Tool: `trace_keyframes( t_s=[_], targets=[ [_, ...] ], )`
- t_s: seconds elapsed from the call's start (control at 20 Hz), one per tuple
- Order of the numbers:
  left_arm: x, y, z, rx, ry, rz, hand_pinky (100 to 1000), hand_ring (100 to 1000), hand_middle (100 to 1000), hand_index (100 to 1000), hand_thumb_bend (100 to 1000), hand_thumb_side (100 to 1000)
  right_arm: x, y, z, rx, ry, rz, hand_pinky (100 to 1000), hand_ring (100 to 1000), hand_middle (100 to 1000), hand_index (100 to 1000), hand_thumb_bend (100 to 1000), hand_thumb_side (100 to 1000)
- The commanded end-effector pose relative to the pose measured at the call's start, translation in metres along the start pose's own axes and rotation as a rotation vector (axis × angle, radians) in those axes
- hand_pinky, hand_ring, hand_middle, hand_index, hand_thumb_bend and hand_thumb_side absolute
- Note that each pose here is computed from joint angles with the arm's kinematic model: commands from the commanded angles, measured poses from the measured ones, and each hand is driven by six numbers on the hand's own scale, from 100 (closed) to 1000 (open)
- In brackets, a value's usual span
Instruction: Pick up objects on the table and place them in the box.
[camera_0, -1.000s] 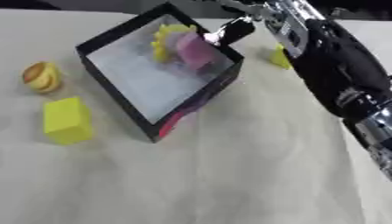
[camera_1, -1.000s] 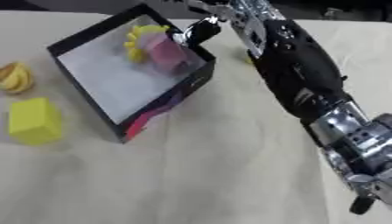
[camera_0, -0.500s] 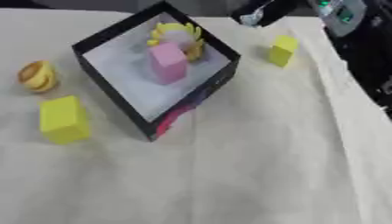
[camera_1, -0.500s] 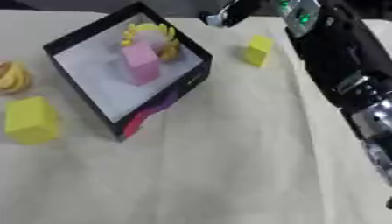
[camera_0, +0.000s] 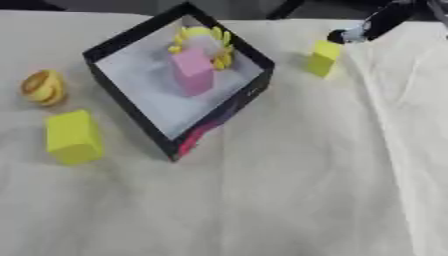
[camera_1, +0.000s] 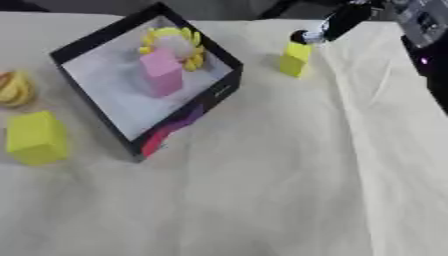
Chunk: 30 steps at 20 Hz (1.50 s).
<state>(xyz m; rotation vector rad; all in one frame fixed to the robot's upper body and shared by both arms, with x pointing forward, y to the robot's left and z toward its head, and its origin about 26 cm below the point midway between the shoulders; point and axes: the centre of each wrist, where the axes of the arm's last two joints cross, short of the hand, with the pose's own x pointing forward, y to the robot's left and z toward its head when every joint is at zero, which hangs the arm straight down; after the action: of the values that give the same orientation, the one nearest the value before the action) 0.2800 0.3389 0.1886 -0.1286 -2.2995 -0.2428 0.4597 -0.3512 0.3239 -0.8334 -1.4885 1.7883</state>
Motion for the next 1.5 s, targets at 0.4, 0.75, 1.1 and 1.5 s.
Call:
trace_keyframes(
  t_s=[0.4, 0.75, 1.1, 1.5],
  targets=[
    [0.01, -0.001, -0.01, -0.043, -0.029, -0.025, 825, 866, 822, 838, 100, 668, -0.018, 0.005, 0.013, 0.072, 0.088, 0.001, 1000, 942, 887, 1000, 369, 658],
    [0.01, -0.002, -0.012, -0.053, -0.026, -0.027, 824, 867, 822, 836, 100, 676, -0.027, 0.015, 0.011, 0.048, 0.17, -0.06, 999, 936, 877, 1000, 375, 627],
    [0.01, -0.003, -0.012, -0.055, -0.024, -0.031, 823, 867, 822, 835, 100, 679, -0.03, 0.024, 0.006, 0.051, 0.229, -0.072, 997, 938, 870, 1000, 418, 623],
    [0.009, -0.004, -0.012, -0.057, -0.025, -0.031, 822, 868, 823, 833, 100, 682, -0.032, 0.031, 0.001, 0.066, 0.254, -0.084, 994, 936, 866, 1000, 438, 575]
  ],
)
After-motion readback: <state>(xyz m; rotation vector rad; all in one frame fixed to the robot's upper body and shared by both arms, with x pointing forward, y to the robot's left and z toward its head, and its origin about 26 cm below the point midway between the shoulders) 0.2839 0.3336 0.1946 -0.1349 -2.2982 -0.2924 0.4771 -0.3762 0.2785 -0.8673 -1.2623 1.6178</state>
